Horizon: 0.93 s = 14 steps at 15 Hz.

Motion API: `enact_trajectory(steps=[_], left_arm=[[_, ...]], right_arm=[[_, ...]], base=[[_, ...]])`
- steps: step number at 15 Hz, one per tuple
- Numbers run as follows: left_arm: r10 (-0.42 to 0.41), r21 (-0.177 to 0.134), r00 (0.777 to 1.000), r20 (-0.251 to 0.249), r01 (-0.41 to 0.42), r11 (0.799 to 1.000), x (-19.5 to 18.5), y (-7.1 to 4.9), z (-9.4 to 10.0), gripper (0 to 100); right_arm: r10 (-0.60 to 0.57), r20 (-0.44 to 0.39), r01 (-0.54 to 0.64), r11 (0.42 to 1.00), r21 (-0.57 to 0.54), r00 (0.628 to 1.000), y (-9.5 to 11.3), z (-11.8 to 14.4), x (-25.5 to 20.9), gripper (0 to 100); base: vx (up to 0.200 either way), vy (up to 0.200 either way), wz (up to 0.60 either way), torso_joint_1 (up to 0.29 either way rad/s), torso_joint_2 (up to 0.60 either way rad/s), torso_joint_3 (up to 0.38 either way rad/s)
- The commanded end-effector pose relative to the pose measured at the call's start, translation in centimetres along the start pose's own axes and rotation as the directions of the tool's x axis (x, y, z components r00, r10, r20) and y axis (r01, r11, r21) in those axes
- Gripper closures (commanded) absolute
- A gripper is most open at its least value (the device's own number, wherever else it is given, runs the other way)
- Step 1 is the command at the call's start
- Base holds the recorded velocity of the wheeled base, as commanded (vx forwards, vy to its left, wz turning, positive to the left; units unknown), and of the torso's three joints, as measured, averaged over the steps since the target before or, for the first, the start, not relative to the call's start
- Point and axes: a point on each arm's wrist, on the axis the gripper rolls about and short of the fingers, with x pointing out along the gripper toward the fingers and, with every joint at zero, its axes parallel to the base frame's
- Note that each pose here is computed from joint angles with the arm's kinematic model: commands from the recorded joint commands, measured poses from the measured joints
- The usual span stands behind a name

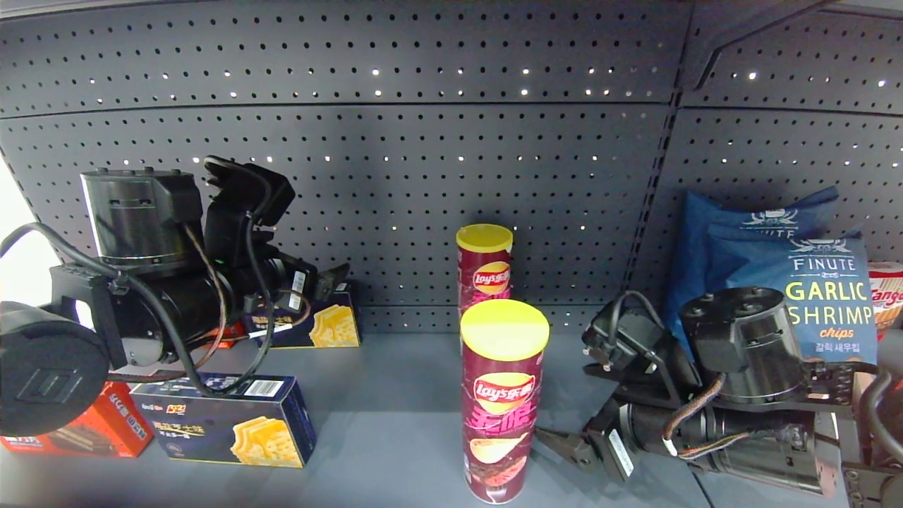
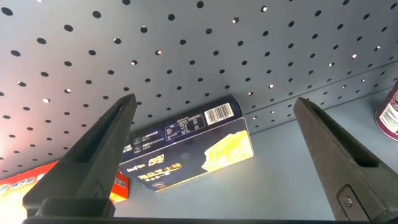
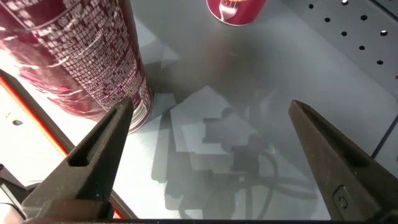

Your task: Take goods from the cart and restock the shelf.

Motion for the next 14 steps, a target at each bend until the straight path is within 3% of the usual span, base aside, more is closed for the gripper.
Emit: enact_trajectory(steps=[1,14], left_arm=[[0.0,0.0,1.0,-0.001,0.0,1.0,0.04,-0.01,-0.02,0],[0.013,-0.003,1.0,-0.006,-0.013,1.0,0.09,0.37,-0.17,0]], right_arm=[[0.0,0.003,0.0,1.0,0.0,1.0,0.0,0.12,0.07,0],[0.006,-0.002,-0.006,1.0,-0.004,1.0,0.22,0.19,0.47,0]], base=[[0.0,0.0,0.0,0.0,0.0,0.0],[0.0,0.0,0.0,0.0,0.0,0.0]])
